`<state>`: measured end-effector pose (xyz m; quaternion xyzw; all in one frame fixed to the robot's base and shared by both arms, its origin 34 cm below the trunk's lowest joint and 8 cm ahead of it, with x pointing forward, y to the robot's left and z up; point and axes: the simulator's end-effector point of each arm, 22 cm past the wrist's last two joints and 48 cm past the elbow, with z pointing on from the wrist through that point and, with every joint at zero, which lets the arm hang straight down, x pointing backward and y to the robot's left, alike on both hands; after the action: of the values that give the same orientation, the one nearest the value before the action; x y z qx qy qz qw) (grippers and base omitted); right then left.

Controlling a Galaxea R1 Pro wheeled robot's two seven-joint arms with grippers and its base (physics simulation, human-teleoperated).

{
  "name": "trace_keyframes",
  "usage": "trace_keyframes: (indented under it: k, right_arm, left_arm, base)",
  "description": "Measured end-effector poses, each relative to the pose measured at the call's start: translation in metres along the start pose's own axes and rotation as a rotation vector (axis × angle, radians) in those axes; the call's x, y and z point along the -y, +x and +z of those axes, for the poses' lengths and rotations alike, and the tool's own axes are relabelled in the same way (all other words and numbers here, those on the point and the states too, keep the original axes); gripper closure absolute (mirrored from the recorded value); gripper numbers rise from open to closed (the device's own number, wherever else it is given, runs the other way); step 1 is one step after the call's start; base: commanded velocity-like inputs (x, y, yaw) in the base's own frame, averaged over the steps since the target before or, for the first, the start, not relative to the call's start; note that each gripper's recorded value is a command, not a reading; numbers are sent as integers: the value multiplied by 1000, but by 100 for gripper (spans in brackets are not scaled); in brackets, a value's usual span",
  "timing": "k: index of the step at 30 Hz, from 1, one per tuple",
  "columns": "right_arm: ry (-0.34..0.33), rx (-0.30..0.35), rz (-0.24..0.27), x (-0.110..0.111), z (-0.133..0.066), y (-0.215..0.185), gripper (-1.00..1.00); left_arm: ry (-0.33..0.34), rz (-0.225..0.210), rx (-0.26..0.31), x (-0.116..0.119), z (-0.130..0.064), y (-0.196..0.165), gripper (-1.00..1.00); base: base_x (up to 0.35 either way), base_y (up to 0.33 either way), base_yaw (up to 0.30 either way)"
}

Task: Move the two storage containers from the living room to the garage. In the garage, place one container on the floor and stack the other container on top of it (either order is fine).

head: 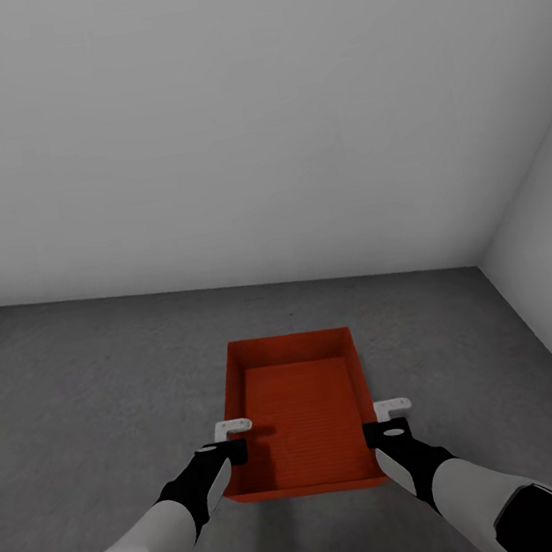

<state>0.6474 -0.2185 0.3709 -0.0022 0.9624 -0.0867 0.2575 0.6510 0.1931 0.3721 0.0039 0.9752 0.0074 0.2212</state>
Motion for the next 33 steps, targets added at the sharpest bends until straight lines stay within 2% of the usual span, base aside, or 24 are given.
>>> trace_keyframes:
  k: [27, 33]
  right_arm:
    - [0, -1, -1, 0, 0, 0, 100]
    - [-1, -1, 0, -2, 10, 8, 100]
  left_arm:
    - [0, 0, -1, 0, 0, 0, 100]
    - [0, -1, -1, 0, 10, 8, 100]
  base:
    - [0, 0, 0]
    - [0, 0, 0]
